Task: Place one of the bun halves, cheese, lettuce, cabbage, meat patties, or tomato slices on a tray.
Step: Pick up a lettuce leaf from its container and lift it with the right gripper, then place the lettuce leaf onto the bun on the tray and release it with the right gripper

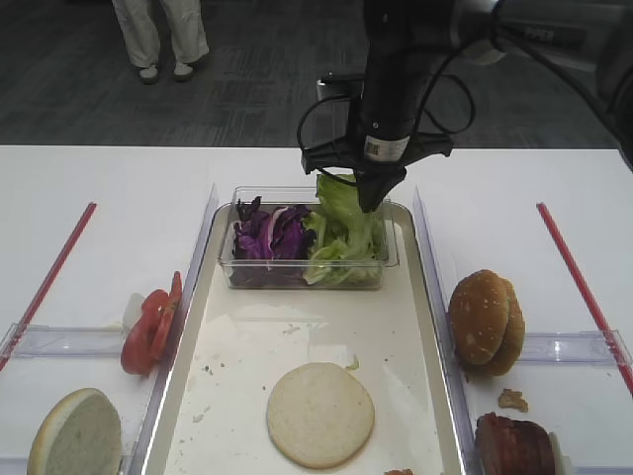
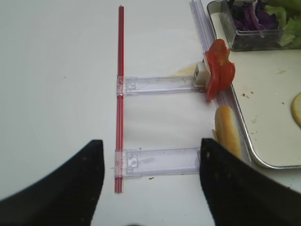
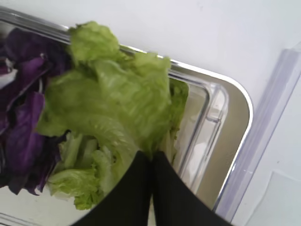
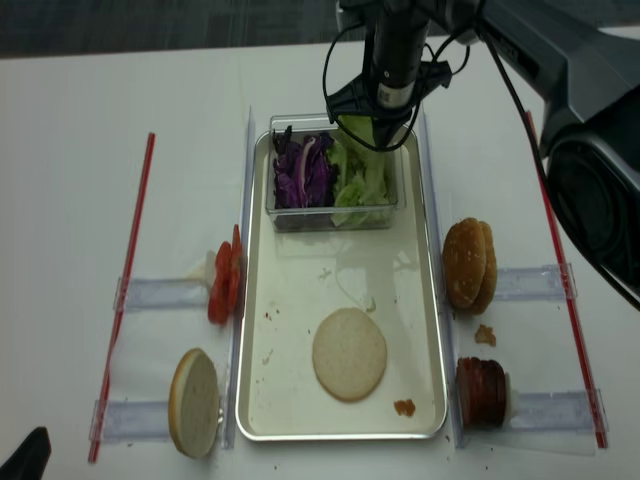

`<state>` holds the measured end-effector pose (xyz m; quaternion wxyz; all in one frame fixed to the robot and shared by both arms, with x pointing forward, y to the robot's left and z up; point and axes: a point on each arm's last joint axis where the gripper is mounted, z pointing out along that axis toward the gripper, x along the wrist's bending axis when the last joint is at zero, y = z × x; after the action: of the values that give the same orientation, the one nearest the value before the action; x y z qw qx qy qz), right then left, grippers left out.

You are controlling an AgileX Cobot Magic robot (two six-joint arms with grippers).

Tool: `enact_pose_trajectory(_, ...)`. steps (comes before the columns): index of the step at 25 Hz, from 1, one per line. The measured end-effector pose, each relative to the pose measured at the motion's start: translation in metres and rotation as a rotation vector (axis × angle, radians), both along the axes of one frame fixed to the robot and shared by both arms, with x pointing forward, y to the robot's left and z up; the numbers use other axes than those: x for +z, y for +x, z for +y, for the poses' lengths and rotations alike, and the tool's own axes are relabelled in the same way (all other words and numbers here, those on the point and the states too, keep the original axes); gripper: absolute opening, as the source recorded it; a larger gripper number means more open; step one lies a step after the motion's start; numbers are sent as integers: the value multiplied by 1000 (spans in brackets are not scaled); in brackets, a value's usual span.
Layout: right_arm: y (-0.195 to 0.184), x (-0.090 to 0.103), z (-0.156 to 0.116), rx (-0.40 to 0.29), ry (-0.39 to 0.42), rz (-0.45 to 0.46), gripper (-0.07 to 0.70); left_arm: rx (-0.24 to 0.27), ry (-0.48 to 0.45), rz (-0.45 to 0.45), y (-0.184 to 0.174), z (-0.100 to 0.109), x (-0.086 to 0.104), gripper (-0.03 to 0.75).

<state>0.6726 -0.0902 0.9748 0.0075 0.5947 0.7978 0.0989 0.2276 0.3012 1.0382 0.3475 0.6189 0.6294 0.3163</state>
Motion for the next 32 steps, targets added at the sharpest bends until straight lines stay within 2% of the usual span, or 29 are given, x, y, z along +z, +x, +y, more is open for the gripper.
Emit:
enact_pose_trajectory(10, 1, 13, 1, 32, 14, -27, 34, 1, -1, 0, 0, 0, 0, 421)
enact_pose_trajectory(15, -2, 26, 1, 40, 31, -48, 34, 1, -1, 0, 0, 0, 0, 421)
enact_pose_trajectory(24, -5, 33, 5, 38, 88, -35, 34, 1, -1, 0, 0, 0, 0, 421)
enact_pose_trajectory(32, -11, 51, 6, 39, 138, -52, 34, 1, -1, 0, 0, 0, 0, 421)
